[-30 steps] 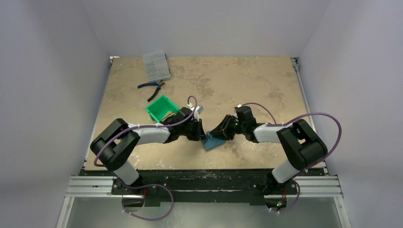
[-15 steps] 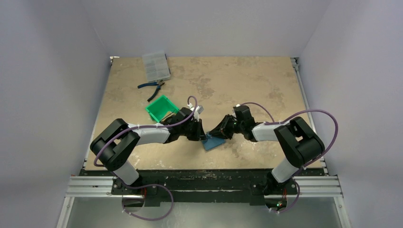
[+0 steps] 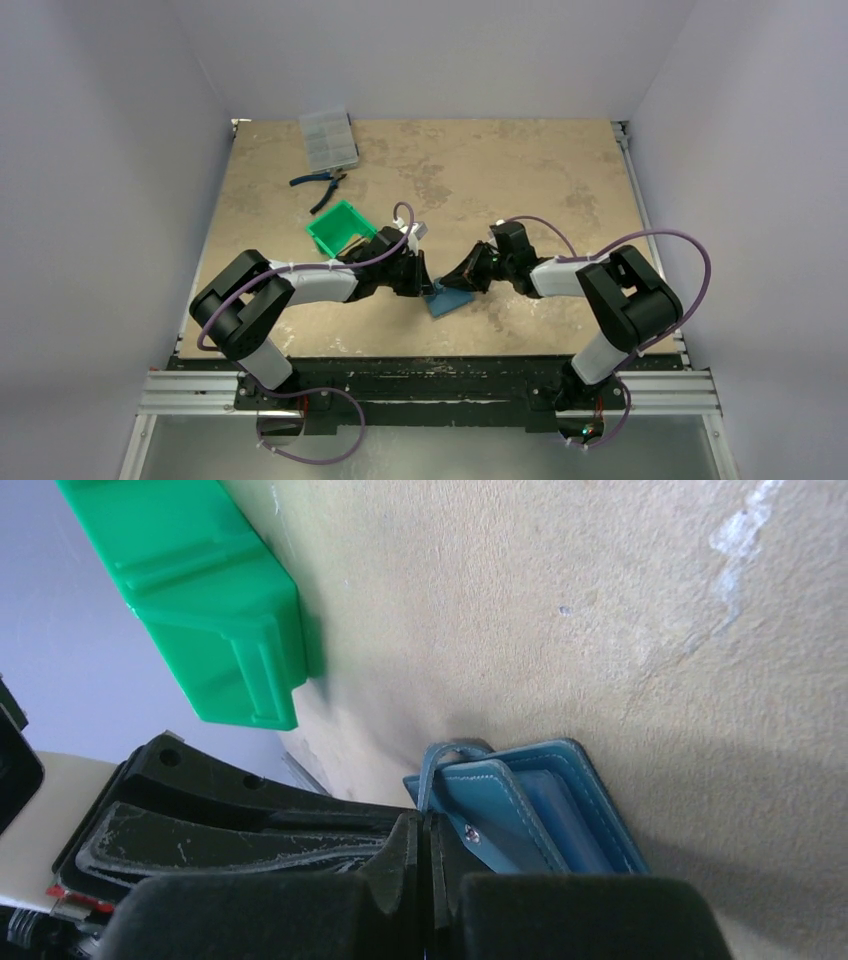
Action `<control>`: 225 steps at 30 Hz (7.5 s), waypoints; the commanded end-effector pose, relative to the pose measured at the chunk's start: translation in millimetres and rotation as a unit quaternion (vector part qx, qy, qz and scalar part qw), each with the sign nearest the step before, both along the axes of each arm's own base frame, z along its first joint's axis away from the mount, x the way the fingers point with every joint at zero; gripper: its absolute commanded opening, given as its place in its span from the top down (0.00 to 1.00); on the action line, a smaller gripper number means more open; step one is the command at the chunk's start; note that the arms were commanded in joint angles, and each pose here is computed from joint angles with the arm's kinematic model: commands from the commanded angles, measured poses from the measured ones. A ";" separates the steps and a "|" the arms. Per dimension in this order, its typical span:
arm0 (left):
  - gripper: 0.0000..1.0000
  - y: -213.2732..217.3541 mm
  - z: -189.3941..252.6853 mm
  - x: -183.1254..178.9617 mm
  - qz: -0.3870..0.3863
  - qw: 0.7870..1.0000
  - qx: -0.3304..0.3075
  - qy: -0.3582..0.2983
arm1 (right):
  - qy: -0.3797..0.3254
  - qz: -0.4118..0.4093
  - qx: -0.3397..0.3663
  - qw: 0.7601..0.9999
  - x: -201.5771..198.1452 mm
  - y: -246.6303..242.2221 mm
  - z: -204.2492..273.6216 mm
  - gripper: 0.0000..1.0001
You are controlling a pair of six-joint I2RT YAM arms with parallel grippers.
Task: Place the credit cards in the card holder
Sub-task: Close the card holder.
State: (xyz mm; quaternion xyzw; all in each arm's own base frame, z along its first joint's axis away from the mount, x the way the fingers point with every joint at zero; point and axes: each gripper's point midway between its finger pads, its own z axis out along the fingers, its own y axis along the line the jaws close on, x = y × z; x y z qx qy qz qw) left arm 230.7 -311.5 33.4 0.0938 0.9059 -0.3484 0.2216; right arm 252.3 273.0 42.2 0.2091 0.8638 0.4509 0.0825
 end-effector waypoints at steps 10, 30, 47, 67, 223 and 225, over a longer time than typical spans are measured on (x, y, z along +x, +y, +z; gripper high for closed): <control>1.00 24.6 -28.3 -3.7 0.044 0.997 0.055 0.012 | 0.000 0.004 -0.028 1.000 -5.1 -7.9 9.6 1.00; 1.00 20.6 -23.7 -2.2 0.042 0.998 0.047 0.011 | -0.026 0.013 -0.134 0.991 3.2 -27.3 -28.8 1.00; 1.00 22.4 -21.4 -0.4 0.045 0.998 0.052 0.007 | -0.016 0.048 -0.204 0.978 -33.0 -49.4 -58.2 1.00; 1.00 20.5 -22.9 -1.3 0.046 0.998 0.046 0.012 | -0.004 0.112 -0.318 0.941 -55.2 -68.4 -75.8 1.00; 1.00 29.3 1.2 53.8 0.019 1.000 0.001 0.015 | -0.215 0.276 -0.073 0.934 5.0 48.1 13.1 0.81; 1.00 28.5 2.3 53.7 0.018 1.000 -0.001 0.014 | -0.215 0.274 -0.080 0.934 5.5 46.4 12.8 0.73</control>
